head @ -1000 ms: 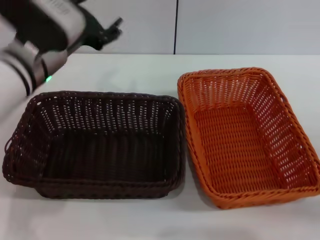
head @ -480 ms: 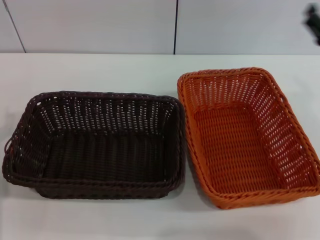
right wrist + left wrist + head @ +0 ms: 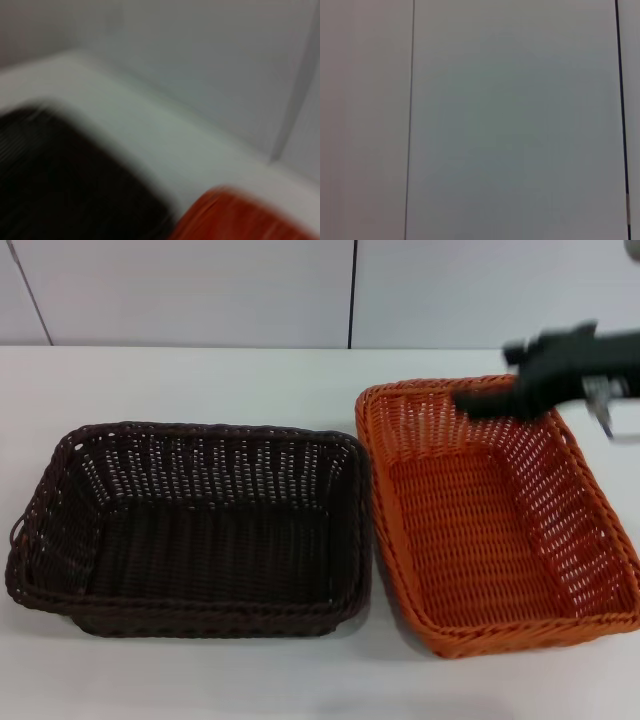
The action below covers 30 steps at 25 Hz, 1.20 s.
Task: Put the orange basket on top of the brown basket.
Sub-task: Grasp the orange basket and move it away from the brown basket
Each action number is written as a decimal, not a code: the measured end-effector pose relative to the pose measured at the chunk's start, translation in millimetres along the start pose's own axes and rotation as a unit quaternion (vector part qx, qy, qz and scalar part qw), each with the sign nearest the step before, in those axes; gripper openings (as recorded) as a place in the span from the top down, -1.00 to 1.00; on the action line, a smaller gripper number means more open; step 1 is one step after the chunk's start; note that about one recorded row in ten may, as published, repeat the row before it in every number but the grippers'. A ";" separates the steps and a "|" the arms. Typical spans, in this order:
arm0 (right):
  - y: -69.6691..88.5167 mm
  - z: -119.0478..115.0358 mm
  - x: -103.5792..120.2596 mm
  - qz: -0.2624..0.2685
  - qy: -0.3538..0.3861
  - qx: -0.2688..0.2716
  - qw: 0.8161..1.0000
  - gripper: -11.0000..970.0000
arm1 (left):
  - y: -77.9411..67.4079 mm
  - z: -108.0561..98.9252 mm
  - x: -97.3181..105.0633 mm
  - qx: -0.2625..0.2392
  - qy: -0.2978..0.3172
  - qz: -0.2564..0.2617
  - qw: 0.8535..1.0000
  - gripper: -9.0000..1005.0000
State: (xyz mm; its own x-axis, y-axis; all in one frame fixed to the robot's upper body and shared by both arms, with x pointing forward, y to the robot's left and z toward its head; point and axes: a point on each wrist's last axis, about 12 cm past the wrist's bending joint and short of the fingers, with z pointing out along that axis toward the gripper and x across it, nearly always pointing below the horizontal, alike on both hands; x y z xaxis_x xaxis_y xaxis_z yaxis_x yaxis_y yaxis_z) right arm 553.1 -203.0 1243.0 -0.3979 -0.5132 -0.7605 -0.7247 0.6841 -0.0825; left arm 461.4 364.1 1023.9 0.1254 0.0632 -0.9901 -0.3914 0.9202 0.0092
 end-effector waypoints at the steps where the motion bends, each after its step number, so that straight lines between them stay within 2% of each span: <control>1: 5.2 -6.1 -0.8 -0.018 0.020 -0.023 0.999 -0.59 | -0.7 0.6 0.7 0.001 0.003 0.000 1.000 -0.62; 2: 15.5 -16.5 2.8 -0.049 0.063 -0.070 0.994 -0.59 | -1.5 1.3 1.5 0.002 0.007 -0.001 1.000 -0.62; 4: 22.3 -23.4 9.2 -0.065 0.099 -0.107 0.987 -0.59 | -2.6 3.0 2.5 0.002 0.013 -0.003 1.000 -0.62; 11: 28.9 -25.4 28.7 -0.068 0.165 -0.161 0.971 -0.59 | -3.0 4.4 1.8 0.002 0.011 -0.004 1.000 -0.62; 19: 21.9 -13.0 38.5 -0.056 0.184 -0.170 0.966 -0.59 | -3.7 5.1 1.3 0.003 0.009 -0.004 1.000 -0.62; 22: 20.0 -3.5 40.7 -0.060 0.199 -0.169 0.963 -0.59 | -8.7 6.8 1.5 0.011 0.012 -0.007 1.000 -0.62; 30: 27.1 11.1 42.4 -0.075 0.222 -0.186 0.954 -0.59 | -10.6 5.4 2.0 0.015 0.014 -0.023 1.000 -0.62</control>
State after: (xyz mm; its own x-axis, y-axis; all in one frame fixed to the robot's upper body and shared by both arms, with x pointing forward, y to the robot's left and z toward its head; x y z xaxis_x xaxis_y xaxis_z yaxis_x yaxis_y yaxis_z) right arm 522.8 -200.5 1201.4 -0.4133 -0.8168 -0.4026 -0.9089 0.3968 0.1279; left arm 470.7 356.5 1022.6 0.1168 0.0096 -0.9931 -0.3576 0.9333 -0.0330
